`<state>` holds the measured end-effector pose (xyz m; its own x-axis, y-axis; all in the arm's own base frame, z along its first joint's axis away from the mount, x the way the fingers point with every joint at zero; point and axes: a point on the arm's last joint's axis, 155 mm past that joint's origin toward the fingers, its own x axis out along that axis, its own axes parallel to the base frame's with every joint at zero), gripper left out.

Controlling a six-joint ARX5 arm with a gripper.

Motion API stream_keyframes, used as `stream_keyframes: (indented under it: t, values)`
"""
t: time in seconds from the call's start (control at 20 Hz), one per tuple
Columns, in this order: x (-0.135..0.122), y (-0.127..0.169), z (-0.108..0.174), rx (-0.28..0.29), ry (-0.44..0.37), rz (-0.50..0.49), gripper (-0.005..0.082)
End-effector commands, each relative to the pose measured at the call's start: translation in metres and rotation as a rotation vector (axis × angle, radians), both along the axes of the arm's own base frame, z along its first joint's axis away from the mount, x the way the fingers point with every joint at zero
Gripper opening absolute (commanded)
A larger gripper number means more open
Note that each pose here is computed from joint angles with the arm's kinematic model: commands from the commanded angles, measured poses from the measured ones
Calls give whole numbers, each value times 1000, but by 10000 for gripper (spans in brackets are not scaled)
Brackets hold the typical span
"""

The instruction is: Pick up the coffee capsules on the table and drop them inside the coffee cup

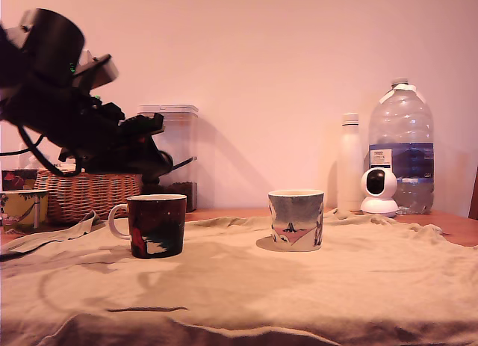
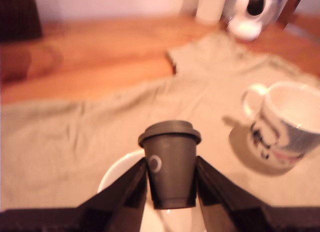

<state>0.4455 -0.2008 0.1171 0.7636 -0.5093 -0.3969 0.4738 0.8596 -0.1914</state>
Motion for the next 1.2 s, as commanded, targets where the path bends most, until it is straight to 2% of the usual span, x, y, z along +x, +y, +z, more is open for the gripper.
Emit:
stream_keyframes:
  t: [0.0,0.2,0.25,0.5,0.85,1.15]
  values:
    - [1,0,-2,22,26,-3,227]
    - [-1,4,-12,60,99,10,227]
    - [-1,7,-15,80,106,12,227]
    - [-5,9,-20,102,143,12,228]
    - [-1,8,-14,99,136,12,228]
    - [-5,9,-20,126,152,1,230]
